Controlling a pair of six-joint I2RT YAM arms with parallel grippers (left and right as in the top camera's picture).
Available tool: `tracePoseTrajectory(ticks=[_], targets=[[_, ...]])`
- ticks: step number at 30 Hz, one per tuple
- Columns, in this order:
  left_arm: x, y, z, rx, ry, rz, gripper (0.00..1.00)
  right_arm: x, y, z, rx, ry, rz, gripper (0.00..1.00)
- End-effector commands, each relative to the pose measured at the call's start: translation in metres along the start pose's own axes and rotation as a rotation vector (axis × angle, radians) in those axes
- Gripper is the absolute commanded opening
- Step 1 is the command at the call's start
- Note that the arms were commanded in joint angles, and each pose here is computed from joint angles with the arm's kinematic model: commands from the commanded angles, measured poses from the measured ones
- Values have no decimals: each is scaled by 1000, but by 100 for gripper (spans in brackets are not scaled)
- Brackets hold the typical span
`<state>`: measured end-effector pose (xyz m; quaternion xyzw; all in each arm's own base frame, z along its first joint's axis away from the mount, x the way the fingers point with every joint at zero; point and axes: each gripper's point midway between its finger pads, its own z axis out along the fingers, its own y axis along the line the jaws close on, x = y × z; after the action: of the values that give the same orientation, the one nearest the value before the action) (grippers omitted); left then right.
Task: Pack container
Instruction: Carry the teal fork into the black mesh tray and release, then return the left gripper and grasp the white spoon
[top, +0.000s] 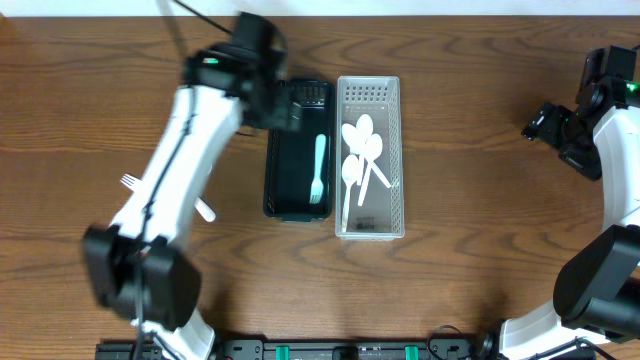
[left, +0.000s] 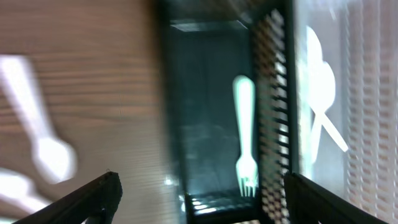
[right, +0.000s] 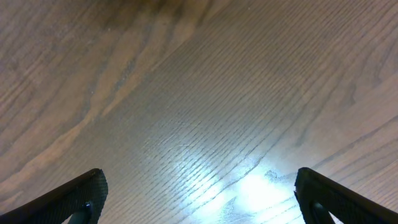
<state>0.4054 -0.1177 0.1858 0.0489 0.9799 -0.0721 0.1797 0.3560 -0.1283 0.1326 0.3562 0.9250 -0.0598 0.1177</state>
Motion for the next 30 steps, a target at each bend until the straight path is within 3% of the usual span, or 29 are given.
tracePoseTrajectory(ticks=[1,7,10,15,19,26,30], targets=[[-11,56,-22,-151,-60,-63,87,0,-2,2,6,3,0,99],[14,144,27,-244,87,-242,86,0,-2,2,6,3,0,99],[23,166,56,-234,157,-249,85,0,-2,2,6,3,0,99],[41,175,96,-207,268,-155,81,0,-2,2,6,3,0,99],[52,178,121,-202,322,-161,79,0,-2,2,6,3,0,99],[65,180,146,-206,373,-215,66,0,-2,2,6,3,0,99],[67,182,156,-206,382,-215,65,0,-2,2,6,3,0,99]])
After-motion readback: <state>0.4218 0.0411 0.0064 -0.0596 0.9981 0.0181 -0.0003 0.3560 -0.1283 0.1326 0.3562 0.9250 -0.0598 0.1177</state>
